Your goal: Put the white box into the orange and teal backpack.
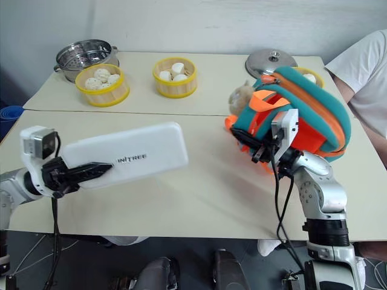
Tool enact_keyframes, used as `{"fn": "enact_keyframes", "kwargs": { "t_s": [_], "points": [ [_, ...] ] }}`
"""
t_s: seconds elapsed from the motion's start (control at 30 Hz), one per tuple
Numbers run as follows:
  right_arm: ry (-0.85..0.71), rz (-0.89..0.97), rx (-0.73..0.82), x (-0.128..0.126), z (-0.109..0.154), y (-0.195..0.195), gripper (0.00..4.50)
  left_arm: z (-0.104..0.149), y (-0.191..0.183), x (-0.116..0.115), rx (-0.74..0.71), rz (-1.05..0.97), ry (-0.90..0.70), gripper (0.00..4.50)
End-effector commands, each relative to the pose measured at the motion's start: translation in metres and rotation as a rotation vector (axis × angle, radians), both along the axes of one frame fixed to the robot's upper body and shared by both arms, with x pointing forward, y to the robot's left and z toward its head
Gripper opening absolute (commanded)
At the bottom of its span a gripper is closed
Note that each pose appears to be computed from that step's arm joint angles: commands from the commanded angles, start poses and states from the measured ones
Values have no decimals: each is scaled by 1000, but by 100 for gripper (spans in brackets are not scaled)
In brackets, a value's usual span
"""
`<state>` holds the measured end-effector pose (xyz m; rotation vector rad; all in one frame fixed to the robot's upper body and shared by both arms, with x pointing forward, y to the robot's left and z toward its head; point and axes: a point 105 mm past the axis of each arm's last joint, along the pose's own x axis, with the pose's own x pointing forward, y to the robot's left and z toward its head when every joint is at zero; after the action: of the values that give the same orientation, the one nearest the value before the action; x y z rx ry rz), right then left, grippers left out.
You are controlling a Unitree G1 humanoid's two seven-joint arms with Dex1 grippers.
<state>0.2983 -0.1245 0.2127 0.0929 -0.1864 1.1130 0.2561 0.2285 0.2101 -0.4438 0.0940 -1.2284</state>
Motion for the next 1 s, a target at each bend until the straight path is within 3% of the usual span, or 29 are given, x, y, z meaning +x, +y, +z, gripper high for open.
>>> {"fn": "enact_keyframes", "kwargs": {
  "t_s": [0.03,0.13,0.23,0.53,0.77,1.0],
  "points": [
    [51,191,4,-40,12,13,1,32,18,-2,-73,57,-93,118],
    [191,298,2,-74,11,2,1,49,27,-2,-120,98,-146,118],
    [298,276,-36,-84,11,-20,1,57,20,-3,-108,64,-172,118],
    [403,185,-128,-88,14,-62,1,57,-34,12,-12,-83,-288,118],
    [410,162,-150,-77,6,-66,1,64,-90,48,53,-195,-488,118],
    [417,184,-152,-78,0,-60,1,69,-118,79,92,-201,-603,118]
  ]
}}
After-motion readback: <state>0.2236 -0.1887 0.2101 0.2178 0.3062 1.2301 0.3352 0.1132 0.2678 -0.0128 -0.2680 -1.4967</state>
